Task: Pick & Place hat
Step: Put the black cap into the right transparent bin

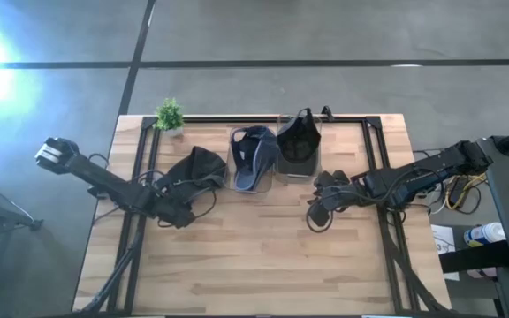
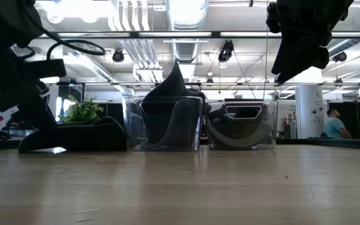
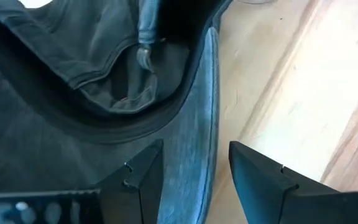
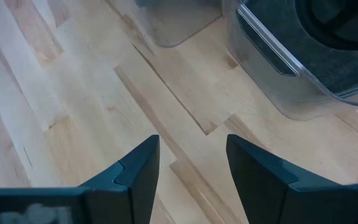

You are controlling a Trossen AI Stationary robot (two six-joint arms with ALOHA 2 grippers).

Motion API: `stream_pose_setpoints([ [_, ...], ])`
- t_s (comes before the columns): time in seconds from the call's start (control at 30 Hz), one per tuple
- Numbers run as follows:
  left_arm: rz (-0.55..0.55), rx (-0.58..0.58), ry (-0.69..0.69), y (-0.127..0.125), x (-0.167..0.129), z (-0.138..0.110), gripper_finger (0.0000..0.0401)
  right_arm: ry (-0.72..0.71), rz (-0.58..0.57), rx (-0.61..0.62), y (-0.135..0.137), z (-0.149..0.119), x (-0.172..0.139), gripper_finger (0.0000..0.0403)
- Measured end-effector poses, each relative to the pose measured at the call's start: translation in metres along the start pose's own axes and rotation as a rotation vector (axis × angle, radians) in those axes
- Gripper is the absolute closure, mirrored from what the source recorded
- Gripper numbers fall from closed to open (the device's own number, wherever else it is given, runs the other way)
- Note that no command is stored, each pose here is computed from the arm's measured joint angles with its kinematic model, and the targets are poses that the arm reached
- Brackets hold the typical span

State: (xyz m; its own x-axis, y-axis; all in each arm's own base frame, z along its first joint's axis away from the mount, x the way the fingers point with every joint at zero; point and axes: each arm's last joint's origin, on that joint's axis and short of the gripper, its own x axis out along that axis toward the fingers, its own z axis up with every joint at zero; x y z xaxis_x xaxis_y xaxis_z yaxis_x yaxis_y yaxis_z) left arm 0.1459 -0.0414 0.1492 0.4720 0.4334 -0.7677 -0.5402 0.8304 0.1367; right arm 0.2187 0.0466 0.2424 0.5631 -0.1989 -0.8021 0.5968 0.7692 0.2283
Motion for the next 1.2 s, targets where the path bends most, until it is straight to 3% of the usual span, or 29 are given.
stream_pose_setpoints([
  [0.3,0.083,-0.033,0.021,0.014,0.022,-0.008,0.0241,0.002,-0.007,0.040,-0.001,0.000,0.001,0.0220],
  [0.4,0.105,-0.059,0.018,0.018,0.026,-0.003,0.0274,0.001,-0.007,0.061,-0.001,0.000,0.001,0.0220],
  [0.57,0.072,-0.082,-0.023,0.015,0.025,0.010,0.0372,0.001,-0.008,0.101,-0.002,0.000,0.001,0.0220],
  [0.63,0.055,-0.115,-0.037,0.012,0.020,0.019,0.0389,0.000,-0.009,0.116,-0.002,0.000,0.001,0.0220],
  [0.83,0.033,-0.308,-0.102,0.007,-0.022,0.060,0.0395,-0.052,-0.041,0.187,-0.003,0.001,0.001,0.0220],
  [0.93,0.029,-0.428,-0.238,0.007,-0.058,0.089,0.0396,-0.099,-0.066,0.216,-0.004,0.003,0.000,0.0220],
  [1.07,-0.083,-0.591,-0.470,0.002,-0.100,0.131,0.0396,-0.174,-0.104,0.252,-0.006,0.005,-0.003,0.0220],
  [1.2,-0.189,-0.599,-0.688,-0.010,-0.118,0.176,0.0396,-0.252,-0.118,0.320,-0.011,0.007,-0.012,0.0220],
])
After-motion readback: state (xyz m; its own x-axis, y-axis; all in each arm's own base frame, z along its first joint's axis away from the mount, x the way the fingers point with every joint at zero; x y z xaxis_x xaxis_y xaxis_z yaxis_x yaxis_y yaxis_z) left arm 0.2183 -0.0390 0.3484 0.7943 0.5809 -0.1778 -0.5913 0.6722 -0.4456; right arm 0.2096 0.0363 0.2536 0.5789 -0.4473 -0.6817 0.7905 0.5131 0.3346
